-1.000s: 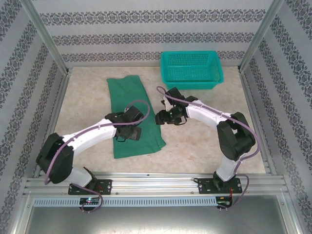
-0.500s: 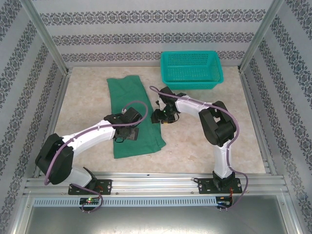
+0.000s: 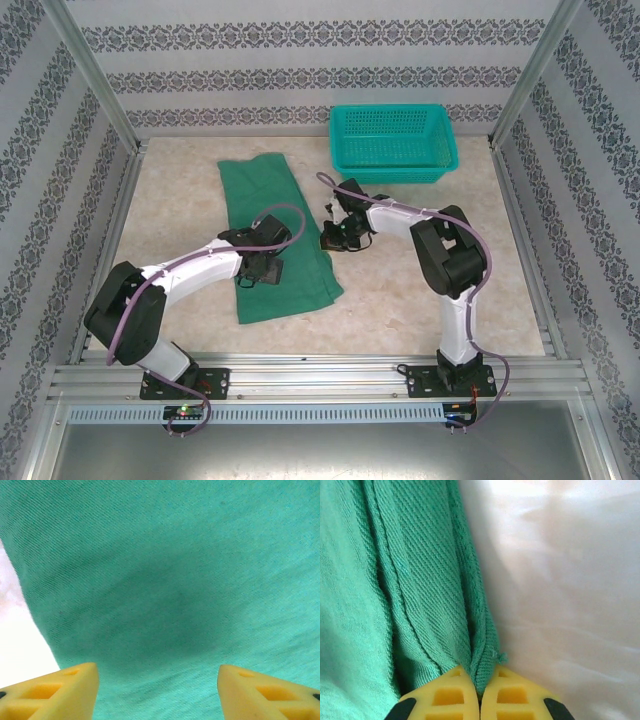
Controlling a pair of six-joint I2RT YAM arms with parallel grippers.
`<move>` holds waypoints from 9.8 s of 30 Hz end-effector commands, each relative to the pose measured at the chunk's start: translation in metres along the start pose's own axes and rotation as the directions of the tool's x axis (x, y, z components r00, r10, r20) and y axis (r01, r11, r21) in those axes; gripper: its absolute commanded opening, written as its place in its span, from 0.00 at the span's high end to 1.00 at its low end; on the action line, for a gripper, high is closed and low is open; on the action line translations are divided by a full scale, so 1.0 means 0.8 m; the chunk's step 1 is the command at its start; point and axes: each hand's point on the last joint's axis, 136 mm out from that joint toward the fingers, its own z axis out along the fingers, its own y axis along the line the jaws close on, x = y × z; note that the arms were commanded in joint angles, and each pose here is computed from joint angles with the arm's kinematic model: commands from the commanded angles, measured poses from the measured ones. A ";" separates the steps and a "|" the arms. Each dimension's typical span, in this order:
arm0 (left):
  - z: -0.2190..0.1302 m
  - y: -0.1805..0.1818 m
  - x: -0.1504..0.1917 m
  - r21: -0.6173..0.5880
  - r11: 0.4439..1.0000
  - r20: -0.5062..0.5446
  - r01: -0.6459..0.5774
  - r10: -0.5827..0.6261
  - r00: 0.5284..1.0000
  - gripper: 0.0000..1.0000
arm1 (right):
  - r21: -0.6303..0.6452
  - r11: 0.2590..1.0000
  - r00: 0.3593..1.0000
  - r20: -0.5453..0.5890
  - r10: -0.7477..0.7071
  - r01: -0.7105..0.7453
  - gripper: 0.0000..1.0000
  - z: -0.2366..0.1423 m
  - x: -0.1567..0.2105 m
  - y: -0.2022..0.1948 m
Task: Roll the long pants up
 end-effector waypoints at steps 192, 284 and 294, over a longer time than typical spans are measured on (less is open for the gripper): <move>0.009 -0.126 0.028 0.334 0.713 -0.195 -0.616 0.692 0.695 1.00 | -0.188 0.980 0.966 0.231 0.112 -0.068 0.95 -0.127 -0.042 -0.013; 0.029 -0.094 -0.036 -0.177 0.592 -0.070 -0.786 0.789 0.610 0.00 | -0.230 0.967 0.991 0.038 0.126 -0.114 0.94 -0.001 -0.047 -0.004; -0.030 -0.059 -0.079 -0.457 0.582 -0.034 -0.673 0.744 0.667 0.00 | -0.236 0.966 0.992 0.039 0.116 -0.104 0.94 -0.006 -0.053 0.003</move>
